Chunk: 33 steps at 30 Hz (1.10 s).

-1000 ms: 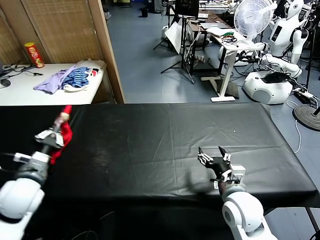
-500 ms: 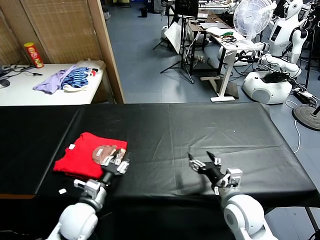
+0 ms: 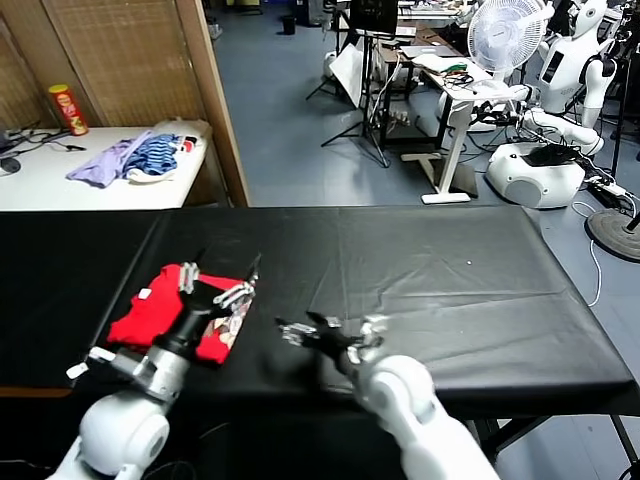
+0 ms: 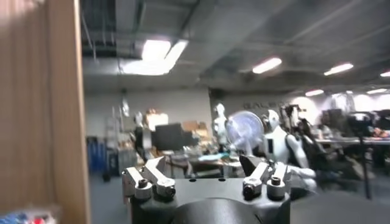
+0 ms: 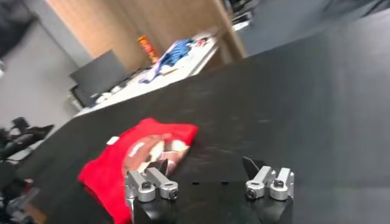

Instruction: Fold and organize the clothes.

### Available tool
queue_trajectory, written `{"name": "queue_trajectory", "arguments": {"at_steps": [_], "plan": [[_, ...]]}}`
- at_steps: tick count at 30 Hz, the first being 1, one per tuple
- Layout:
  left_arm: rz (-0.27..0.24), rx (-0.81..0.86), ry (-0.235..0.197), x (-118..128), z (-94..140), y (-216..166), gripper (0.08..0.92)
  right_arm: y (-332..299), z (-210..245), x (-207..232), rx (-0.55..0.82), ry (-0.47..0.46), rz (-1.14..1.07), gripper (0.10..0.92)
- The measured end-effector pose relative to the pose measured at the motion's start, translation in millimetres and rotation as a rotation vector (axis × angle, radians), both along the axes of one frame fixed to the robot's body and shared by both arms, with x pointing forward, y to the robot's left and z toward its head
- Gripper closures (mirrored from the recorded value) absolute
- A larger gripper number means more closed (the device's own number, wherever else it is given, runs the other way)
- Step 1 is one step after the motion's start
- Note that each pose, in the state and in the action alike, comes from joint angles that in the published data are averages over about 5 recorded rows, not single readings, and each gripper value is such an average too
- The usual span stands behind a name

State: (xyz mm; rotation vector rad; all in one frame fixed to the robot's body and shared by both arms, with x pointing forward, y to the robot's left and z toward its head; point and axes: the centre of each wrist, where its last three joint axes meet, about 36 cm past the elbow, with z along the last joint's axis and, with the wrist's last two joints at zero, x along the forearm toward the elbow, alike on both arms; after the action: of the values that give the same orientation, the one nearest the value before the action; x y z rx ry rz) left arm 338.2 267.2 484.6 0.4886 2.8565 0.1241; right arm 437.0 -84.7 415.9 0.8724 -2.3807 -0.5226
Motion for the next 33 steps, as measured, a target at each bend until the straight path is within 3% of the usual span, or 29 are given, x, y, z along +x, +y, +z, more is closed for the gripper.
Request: {"name": "queue_trajectory", "arguments": {"at_steps": [5,8,15,20,27,33], "plan": [[0.019,0.013,-0.021,-6,5,5,0.201,46,-15,22,0.014,0.029,0.061,0.231],[0.034,0.015,-0.024,-8,6,9,0.201,67,-22,30,0.009,0.037,0.090,0.288],[0.060,0.017,-0.027,-13,7,15,0.201,87,-34,31,-0.023,0.020,0.106,0.636],[0.092,0.011,-0.022,-15,3,18,0.201,76,-37,30,-0.080,-0.048,0.092,0.872],[0.153,0.043,0.007,-11,-16,29,0.201,-1,-29,32,-0.260,-0.203,0.055,0.899],[0.214,0.071,0.077,-6,-47,36,0.201,-88,-18,22,-0.460,-0.380,-0.032,0.855]]}}
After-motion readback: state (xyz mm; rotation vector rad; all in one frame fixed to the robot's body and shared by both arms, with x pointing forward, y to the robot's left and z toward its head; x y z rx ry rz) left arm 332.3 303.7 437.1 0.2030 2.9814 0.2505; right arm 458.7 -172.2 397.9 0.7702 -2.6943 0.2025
